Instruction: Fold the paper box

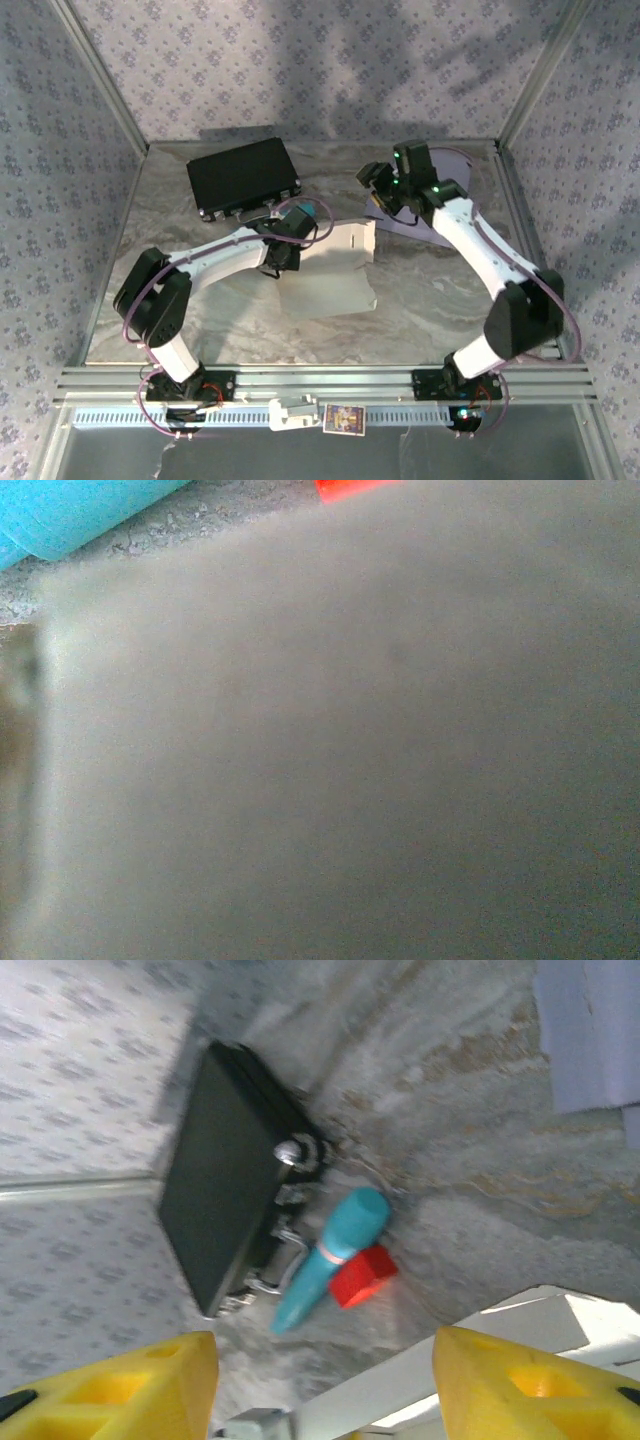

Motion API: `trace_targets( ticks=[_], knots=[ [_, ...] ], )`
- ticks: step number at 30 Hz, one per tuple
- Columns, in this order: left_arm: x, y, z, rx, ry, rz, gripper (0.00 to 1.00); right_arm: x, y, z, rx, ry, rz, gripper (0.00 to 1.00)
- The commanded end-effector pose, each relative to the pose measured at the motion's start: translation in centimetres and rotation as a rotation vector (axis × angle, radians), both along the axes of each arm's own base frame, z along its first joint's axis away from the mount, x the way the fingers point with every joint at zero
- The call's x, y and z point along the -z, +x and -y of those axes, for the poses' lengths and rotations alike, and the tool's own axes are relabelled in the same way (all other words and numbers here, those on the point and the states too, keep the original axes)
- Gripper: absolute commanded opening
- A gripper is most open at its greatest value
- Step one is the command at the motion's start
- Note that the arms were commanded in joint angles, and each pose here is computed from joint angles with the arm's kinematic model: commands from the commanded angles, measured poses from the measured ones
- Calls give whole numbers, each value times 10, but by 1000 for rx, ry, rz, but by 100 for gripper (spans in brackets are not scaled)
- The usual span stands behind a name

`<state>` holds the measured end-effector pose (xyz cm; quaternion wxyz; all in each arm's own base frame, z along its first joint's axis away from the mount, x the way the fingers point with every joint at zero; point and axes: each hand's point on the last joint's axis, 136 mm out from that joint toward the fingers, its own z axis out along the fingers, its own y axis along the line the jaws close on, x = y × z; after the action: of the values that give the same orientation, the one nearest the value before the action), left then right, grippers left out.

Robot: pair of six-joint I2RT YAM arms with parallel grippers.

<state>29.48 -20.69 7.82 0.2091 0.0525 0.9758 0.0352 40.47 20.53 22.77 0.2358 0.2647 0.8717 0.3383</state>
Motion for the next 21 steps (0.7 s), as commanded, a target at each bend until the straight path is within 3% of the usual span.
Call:
trace_targets(
  ticks=[1,13,21],
  knots=[
    [9,-12,-11,27,54,-69,0,53,-23,-9,-153,-175,-180,57],
    [9,-7,-7,21,47,-75,0,92,-31,-10,-185,-249,-260,56],
    [10,-7,-5,28,35,-79,0,89,-29,-32,-192,-134,-263,57]
  ],
)
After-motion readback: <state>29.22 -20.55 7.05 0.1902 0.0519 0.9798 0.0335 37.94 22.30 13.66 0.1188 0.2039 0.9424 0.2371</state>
